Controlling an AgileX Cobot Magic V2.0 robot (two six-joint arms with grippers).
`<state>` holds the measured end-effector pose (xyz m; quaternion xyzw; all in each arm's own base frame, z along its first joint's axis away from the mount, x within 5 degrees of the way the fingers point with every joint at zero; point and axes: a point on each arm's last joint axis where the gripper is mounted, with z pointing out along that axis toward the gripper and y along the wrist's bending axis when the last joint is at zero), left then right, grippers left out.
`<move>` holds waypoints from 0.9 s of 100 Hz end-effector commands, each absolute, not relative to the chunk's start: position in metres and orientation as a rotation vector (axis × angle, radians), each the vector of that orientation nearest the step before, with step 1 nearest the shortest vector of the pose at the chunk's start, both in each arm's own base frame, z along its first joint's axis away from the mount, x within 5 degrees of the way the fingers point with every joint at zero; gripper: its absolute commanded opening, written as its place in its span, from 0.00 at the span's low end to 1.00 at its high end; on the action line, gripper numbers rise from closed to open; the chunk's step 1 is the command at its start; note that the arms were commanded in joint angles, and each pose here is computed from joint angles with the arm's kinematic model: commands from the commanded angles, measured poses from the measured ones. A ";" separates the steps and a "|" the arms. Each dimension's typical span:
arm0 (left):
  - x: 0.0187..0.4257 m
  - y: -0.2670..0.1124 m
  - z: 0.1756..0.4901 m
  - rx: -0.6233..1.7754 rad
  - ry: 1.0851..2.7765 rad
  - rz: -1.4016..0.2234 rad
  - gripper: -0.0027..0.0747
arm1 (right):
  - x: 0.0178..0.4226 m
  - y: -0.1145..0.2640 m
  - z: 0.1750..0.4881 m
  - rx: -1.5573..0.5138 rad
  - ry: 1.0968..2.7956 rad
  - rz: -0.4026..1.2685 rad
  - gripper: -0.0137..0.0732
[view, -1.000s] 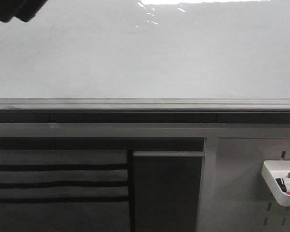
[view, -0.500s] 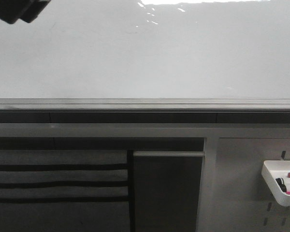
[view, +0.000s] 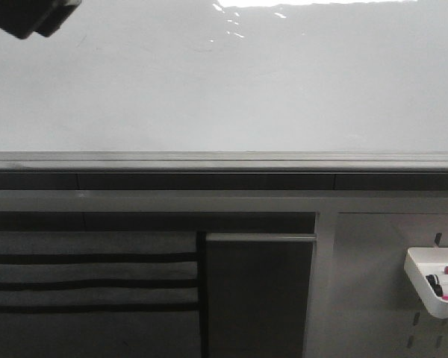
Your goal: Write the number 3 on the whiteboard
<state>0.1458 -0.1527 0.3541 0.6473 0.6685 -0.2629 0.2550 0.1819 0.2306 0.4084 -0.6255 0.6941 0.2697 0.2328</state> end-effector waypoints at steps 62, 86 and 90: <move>0.151 -0.153 0.371 1.615 1.780 -0.621 0.55 | 0.181 0.218 0.422 -1.680 1.923 0.606 0.07; 0.159 -0.126 0.390 1.241 1.867 -0.519 0.62 | 0.194 0.183 0.438 -1.183 2.149 0.434 0.07; 0.158 -0.120 0.389 1.184 1.889 -0.515 0.62 | 0.196 0.174 0.438 -1.093 2.155 0.439 0.07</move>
